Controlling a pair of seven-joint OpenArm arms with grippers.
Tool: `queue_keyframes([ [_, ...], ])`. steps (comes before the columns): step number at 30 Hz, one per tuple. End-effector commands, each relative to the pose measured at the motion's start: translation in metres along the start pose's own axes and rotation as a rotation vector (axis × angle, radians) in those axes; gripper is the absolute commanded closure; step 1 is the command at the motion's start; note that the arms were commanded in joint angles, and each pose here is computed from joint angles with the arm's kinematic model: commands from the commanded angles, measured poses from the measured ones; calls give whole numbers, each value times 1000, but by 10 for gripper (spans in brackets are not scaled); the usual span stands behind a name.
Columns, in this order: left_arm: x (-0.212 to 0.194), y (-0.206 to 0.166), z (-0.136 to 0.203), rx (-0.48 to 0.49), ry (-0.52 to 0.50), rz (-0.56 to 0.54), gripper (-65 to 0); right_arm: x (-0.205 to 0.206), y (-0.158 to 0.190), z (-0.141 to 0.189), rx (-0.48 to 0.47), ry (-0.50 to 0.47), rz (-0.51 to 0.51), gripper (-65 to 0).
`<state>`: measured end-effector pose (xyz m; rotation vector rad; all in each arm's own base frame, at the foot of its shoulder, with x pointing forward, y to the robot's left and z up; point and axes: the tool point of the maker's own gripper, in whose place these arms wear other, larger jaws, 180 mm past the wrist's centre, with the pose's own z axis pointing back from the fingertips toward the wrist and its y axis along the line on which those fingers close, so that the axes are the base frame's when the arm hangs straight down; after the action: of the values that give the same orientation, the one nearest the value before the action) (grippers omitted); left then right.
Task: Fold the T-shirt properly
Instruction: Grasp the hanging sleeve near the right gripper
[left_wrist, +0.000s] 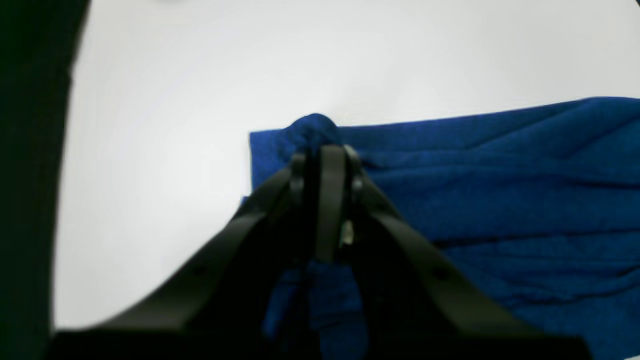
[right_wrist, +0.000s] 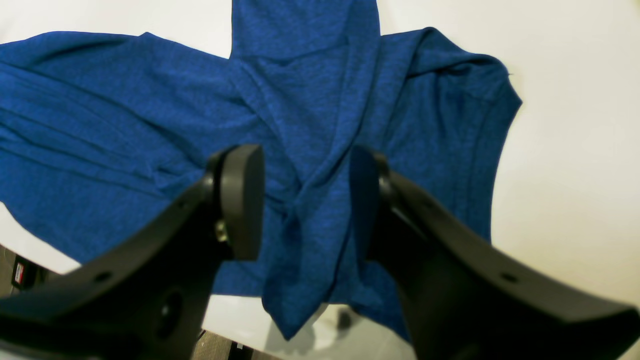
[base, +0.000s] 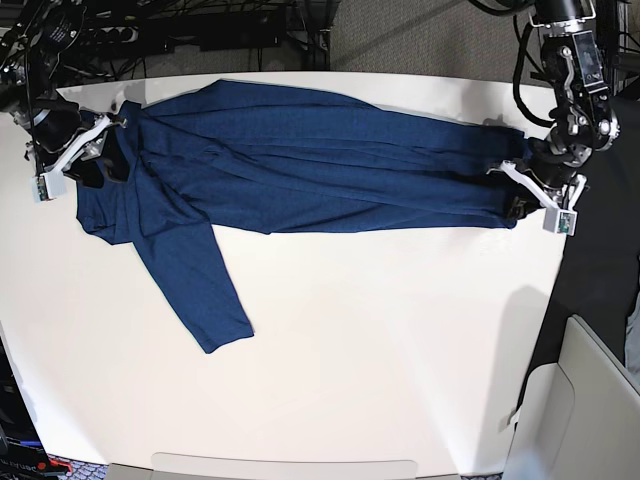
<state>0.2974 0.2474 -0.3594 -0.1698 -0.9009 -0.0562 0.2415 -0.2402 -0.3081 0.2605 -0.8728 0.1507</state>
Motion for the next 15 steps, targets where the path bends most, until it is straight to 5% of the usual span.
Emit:
queue_keyframes([
  [1, 15, 1, 2, -2, -49, -11, -4, 14, 1, 4, 8, -46, 27, -261],
  [9, -18, 14, -8, 22, 32, 67, -10, 28, -4, 3, -8, -74, 43, -262],
  [15, -30, 35, -8, 130, 61, 164, -116, 45, -24, 0, -107, -73, 100, -262],
])
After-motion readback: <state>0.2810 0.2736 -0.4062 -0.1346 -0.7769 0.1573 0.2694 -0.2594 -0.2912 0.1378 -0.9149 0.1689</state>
